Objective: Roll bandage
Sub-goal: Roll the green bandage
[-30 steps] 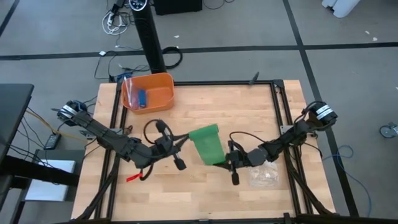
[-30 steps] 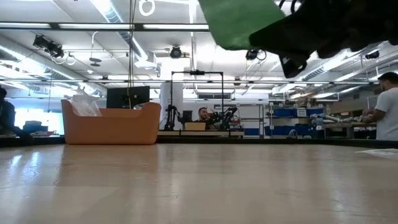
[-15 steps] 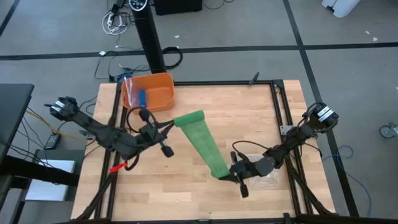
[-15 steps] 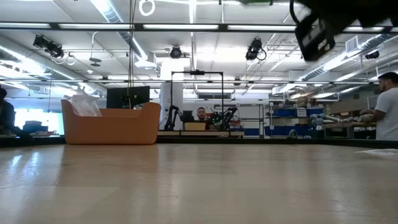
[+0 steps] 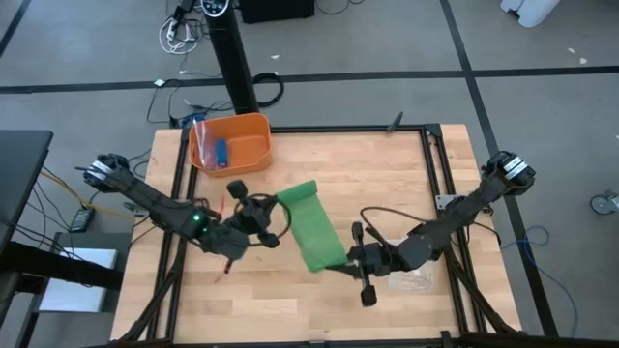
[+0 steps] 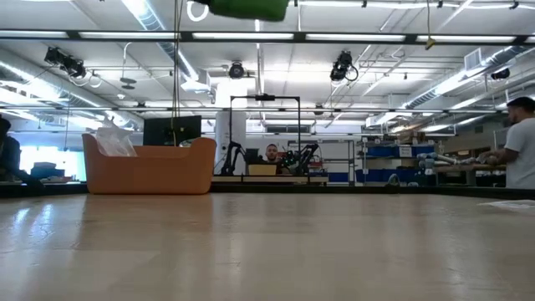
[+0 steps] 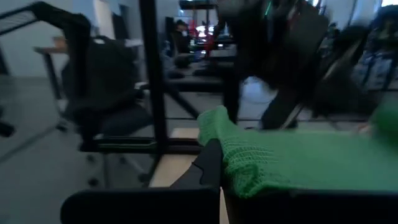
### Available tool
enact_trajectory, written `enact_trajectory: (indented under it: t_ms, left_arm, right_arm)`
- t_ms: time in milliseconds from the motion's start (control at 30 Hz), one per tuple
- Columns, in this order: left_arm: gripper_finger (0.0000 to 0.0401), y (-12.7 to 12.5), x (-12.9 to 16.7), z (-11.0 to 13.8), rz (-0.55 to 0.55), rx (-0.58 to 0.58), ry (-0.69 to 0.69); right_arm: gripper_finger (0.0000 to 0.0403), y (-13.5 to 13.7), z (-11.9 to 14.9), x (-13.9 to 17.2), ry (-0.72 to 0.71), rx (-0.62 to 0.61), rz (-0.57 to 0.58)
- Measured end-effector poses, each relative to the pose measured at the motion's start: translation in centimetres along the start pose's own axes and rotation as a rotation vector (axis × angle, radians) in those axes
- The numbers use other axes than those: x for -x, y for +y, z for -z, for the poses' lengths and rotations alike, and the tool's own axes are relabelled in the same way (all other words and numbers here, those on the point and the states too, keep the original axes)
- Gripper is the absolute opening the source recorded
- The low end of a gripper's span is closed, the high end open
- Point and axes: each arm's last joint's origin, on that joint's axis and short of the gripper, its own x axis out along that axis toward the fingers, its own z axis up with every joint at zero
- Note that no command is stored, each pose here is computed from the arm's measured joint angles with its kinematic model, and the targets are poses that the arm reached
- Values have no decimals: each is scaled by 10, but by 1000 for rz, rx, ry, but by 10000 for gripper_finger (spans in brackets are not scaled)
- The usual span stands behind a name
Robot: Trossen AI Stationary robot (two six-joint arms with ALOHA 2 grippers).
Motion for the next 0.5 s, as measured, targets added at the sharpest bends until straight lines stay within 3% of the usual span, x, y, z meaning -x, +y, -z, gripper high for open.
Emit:
enact_trajectory:
  t_ms: [233, 500]
  left_arm:
    - [1, -28, -10, 13, 25, -31, -3]
    - [1, -58, -13, 11, 98, -108, -70]
  right_arm:
    - [0, -21, -56, -6, 7, 106, 83]
    - [0, -52, -94, -12, -8, 164, 183]
